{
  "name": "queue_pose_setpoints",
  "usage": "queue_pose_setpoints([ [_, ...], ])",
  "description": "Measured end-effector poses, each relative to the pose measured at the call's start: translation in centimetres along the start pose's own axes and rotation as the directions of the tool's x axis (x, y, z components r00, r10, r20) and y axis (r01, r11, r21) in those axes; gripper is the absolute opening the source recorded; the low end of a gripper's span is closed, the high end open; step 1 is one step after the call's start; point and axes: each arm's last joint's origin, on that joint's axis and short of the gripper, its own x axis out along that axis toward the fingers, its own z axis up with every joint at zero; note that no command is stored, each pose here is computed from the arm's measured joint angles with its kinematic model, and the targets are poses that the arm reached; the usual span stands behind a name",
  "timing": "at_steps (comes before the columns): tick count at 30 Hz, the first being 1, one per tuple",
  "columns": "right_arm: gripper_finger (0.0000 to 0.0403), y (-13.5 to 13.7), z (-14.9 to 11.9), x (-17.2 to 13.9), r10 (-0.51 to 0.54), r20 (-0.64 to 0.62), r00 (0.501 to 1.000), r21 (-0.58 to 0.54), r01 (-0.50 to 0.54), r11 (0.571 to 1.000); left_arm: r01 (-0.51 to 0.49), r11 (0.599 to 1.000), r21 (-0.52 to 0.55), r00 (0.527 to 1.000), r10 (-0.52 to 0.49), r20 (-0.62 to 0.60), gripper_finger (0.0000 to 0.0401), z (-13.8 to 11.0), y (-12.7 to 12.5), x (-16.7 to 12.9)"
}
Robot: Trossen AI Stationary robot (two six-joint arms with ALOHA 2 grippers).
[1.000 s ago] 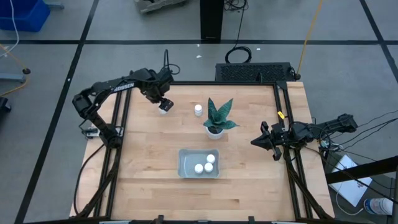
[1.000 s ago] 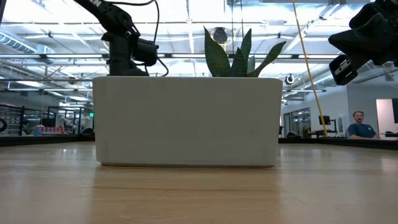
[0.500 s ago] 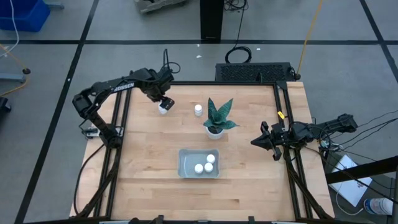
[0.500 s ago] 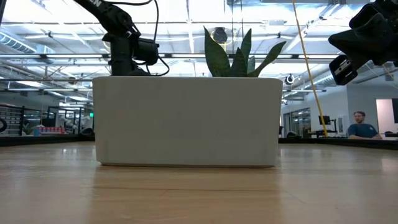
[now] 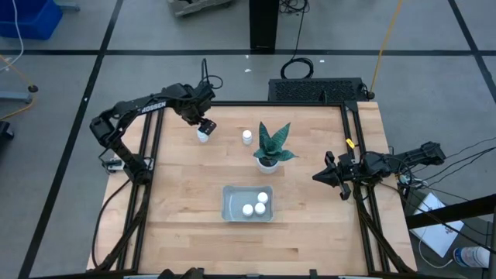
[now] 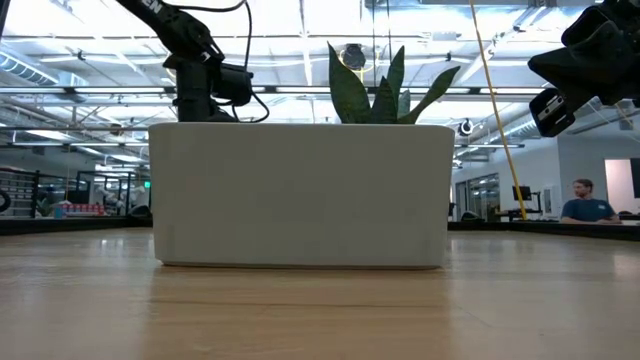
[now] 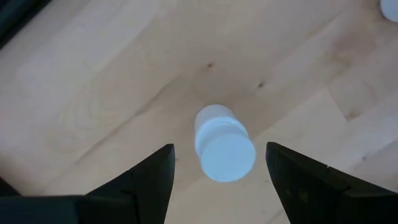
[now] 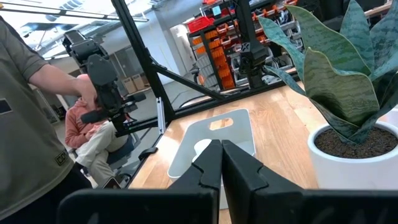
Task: Pick and place pill bottles into a basket
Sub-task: Put the white pill bottle into the white bin
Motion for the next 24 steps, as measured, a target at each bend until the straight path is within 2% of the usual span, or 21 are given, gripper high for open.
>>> queue_pose_setpoints([
  [7,0.0004,0.0,0.0,0.0,0.000,0.000,1.000,0.000,0.000,1.000,0.004,1.000,0.005,1.000,-0.004,-0.009,0.0255,0.1,0.1,0.3],
  [13,0.0004,0.0,0.0,0.0,0.000,0.000,1.000,0.000,0.000,1.000,-0.013,1.000,-0.011,0.997,0.012,-0.079,0.0255,0.1,0.5,1.5],
  [24,0.0004,0.0,0.0,0.0,0.000,0.000,1.000,0.000,0.000,1.000,0.001,1.000,-0.006,0.998,-0.001,-0.068,0.0255,-0.2,0.1,2.1],
])
